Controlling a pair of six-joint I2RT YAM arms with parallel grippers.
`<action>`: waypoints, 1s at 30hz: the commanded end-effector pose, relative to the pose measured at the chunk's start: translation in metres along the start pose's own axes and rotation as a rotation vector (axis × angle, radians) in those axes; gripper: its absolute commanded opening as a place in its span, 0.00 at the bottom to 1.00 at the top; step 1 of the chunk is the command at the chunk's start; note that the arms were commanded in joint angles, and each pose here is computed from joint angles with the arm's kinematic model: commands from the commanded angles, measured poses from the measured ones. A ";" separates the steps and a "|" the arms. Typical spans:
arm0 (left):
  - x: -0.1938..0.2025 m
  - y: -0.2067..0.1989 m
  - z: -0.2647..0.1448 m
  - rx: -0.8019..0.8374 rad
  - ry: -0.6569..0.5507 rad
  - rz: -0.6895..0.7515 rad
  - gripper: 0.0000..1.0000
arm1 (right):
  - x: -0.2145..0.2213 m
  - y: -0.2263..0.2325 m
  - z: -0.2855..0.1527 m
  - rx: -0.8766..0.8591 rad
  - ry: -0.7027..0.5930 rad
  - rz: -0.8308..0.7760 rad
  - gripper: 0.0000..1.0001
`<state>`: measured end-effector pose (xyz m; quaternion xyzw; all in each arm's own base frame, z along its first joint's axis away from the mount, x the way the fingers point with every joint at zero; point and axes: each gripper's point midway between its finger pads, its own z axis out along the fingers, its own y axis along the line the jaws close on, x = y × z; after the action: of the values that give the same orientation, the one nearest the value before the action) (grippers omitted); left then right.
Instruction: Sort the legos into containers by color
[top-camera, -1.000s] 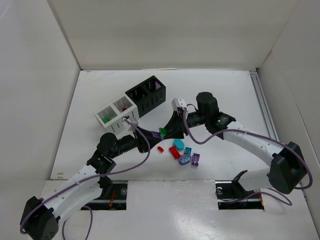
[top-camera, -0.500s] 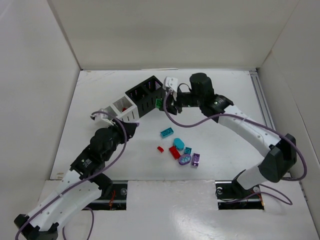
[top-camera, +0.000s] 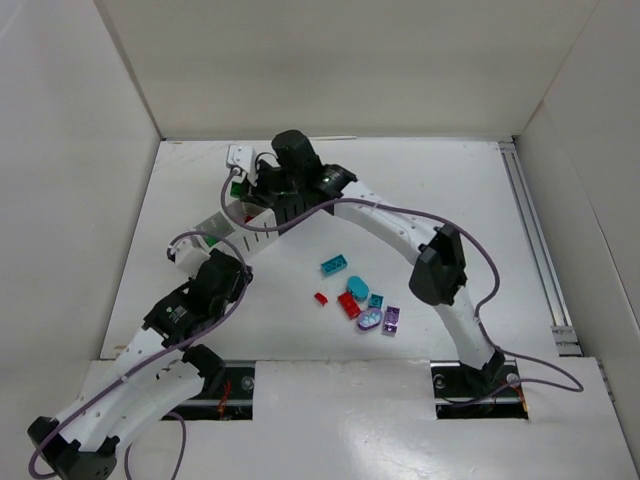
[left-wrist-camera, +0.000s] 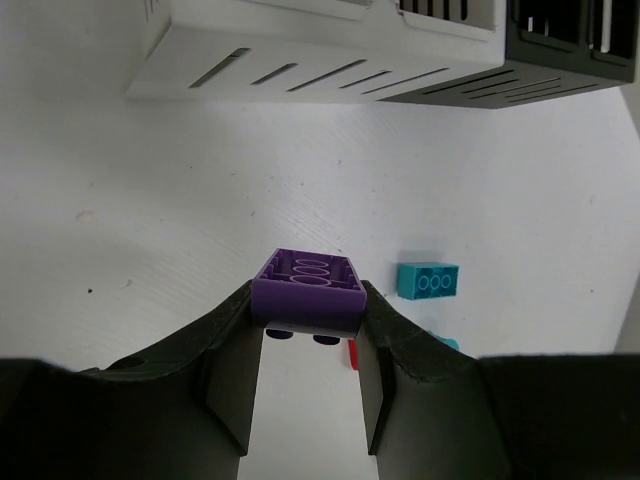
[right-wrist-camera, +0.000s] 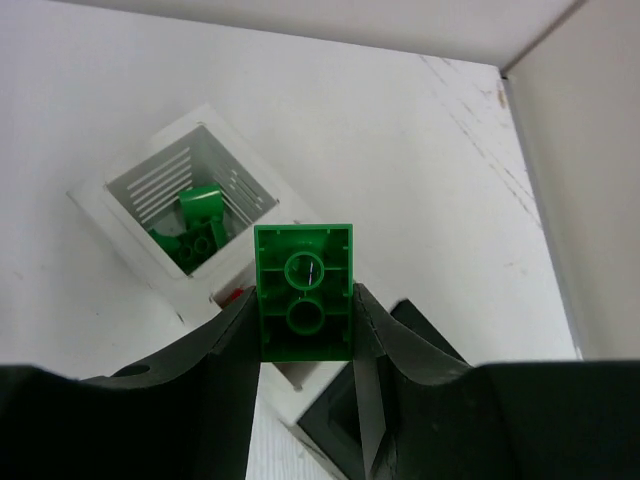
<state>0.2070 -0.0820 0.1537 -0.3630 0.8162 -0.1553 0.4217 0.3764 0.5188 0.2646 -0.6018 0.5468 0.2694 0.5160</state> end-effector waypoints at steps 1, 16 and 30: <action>-0.009 -0.011 -0.011 0.069 -0.014 -0.024 0.00 | -0.028 0.021 0.018 -0.049 -0.060 -0.059 0.08; -0.021 -0.018 -0.025 0.139 -0.041 -0.031 0.00 | -0.017 0.063 0.086 -0.116 -0.142 -0.034 0.11; -0.025 -0.026 -0.027 0.163 -0.053 -0.008 0.00 | -0.017 0.063 0.079 -0.110 -0.131 -0.031 0.43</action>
<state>0.2007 -0.0800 0.1752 -0.3391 0.8033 -0.1933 0.4498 0.3334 0.6052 0.1889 -0.6316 0.5149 0.3183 0.4844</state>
